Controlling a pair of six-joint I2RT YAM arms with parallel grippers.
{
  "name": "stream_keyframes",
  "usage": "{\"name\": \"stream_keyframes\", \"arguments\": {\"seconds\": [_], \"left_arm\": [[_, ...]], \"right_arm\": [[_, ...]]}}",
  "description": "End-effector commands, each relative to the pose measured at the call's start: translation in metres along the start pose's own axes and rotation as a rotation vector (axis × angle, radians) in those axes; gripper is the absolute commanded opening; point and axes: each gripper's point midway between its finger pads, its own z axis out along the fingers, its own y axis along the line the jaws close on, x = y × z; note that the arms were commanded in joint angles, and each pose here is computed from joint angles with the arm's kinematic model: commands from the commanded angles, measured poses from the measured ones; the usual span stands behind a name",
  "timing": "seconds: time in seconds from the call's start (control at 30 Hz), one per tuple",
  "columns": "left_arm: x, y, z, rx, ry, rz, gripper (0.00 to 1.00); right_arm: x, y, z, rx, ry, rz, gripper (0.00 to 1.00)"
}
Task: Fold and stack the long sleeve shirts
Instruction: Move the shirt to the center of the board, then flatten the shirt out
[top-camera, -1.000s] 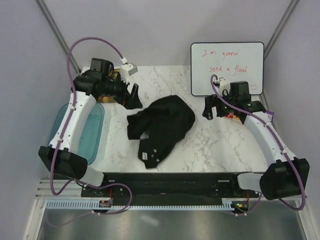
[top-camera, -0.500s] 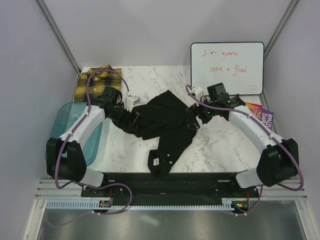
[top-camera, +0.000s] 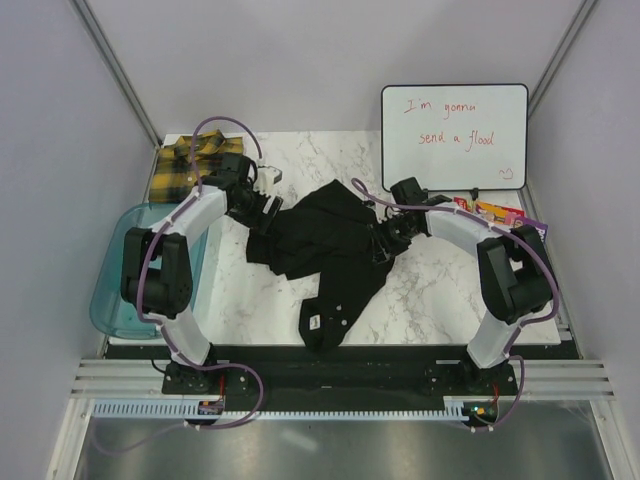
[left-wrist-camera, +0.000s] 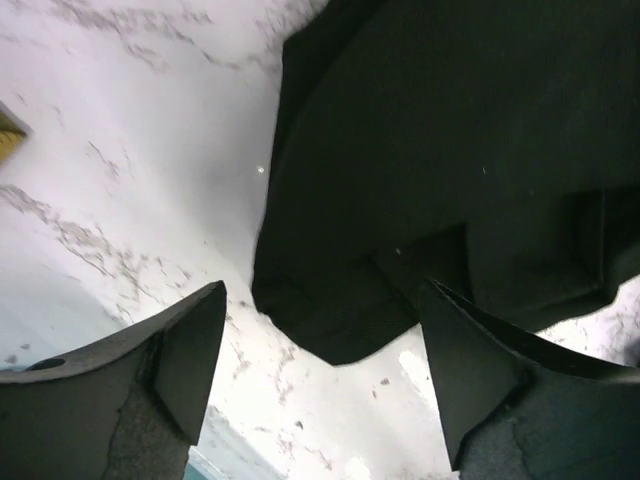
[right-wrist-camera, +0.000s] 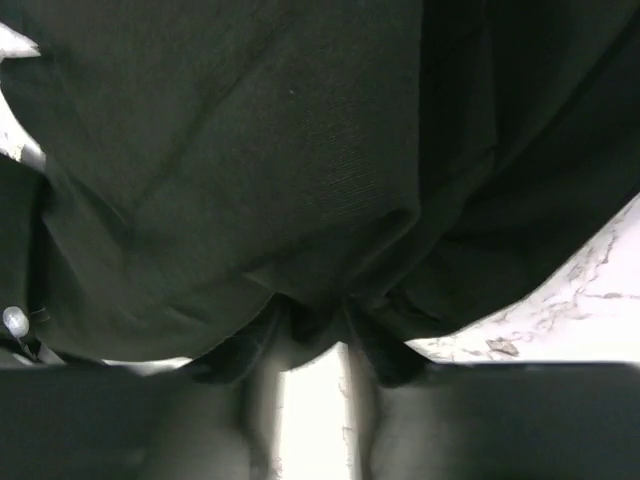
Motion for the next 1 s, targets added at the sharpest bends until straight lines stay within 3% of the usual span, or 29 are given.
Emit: {"name": "stream_keyframes", "arguments": {"seconds": [0.0, 0.03, 0.1, 0.2, 0.23, 0.27, 0.3, 0.33, 0.4, 0.43, 0.53, 0.63, 0.67, 0.73, 0.9, 0.97], "left_arm": [[-0.027, 0.02, 0.008, -0.061, -0.058, -0.033, 0.8], [-0.026, 0.022, 0.011, -0.052, -0.055, -0.045, 0.75], [-0.025, 0.018, 0.016, -0.005, -0.056, -0.076, 0.68], [-0.024, 0.01, 0.015, 0.065, -0.063, -0.087, 0.36], [-0.024, 0.007, 0.012, 0.078, -0.061, -0.083, 0.12], [-0.026, 0.004, 0.007, 0.096, -0.069, -0.077, 0.02], [-0.026, -0.009, -0.001, 0.163, -0.076, -0.064, 0.02], [-0.035, -0.015, -0.021, 0.177, -0.126, -0.044, 0.02], [-0.039, -0.034, -0.05, 0.249, -0.177, -0.005, 0.02], [-0.047, -0.043, -0.081, 0.247, -0.242, 0.027, 0.02], [-0.046, -0.064, -0.129, 0.288, -0.29, 0.083, 0.02], [-0.056, -0.081, -0.184, 0.292, -0.398, 0.141, 0.02], [-0.061, -0.086, -0.2, 0.289, -0.435, 0.155, 0.02], [-0.081, -0.091, -0.23, 0.287, -0.507, 0.162, 0.02], [-0.137, -0.098, -0.293, 0.29, -0.667, 0.158, 0.02], [-0.148, -0.104, -0.308, 0.316, -0.697, 0.169, 0.02]], "right_arm": [[-0.061, -0.015, -0.02, 0.071, -0.157, -0.042, 0.16], [-0.068, -0.019, -0.026, 0.091, -0.175, -0.045, 0.0], [-0.088, -0.028, -0.041, 0.132, -0.22, -0.076, 0.0], [-0.109, -0.036, -0.059, 0.186, -0.243, -0.142, 0.0], [-0.113, -0.04, -0.064, 0.213, -0.241, -0.152, 0.0], [-0.119, -0.042, -0.068, 0.23, -0.247, -0.166, 0.0], [-0.135, -0.044, -0.079, 0.258, -0.276, -0.194, 0.03], [-0.136, -0.048, -0.085, 0.292, -0.261, -0.188, 0.17], [-0.15, -0.049, -0.108, 0.341, -0.284, -0.202, 0.33], [-0.146, -0.05, -0.117, 0.358, -0.278, -0.189, 0.49], [-0.139, -0.043, -0.15, 0.383, -0.333, -0.163, 0.7], [-0.121, -0.014, -0.162, 0.293, -0.388, -0.173, 0.73], [-0.097, -0.009, -0.144, 0.243, -0.36, -0.139, 0.73], [-0.096, 0.019, -0.153, 0.152, -0.477, -0.203, 0.73], [-0.045, 0.057, -0.104, 0.021, -0.382, -0.303, 0.67], [-0.037, 0.05, -0.091, 0.059, -0.375, -0.322, 0.66]]}}
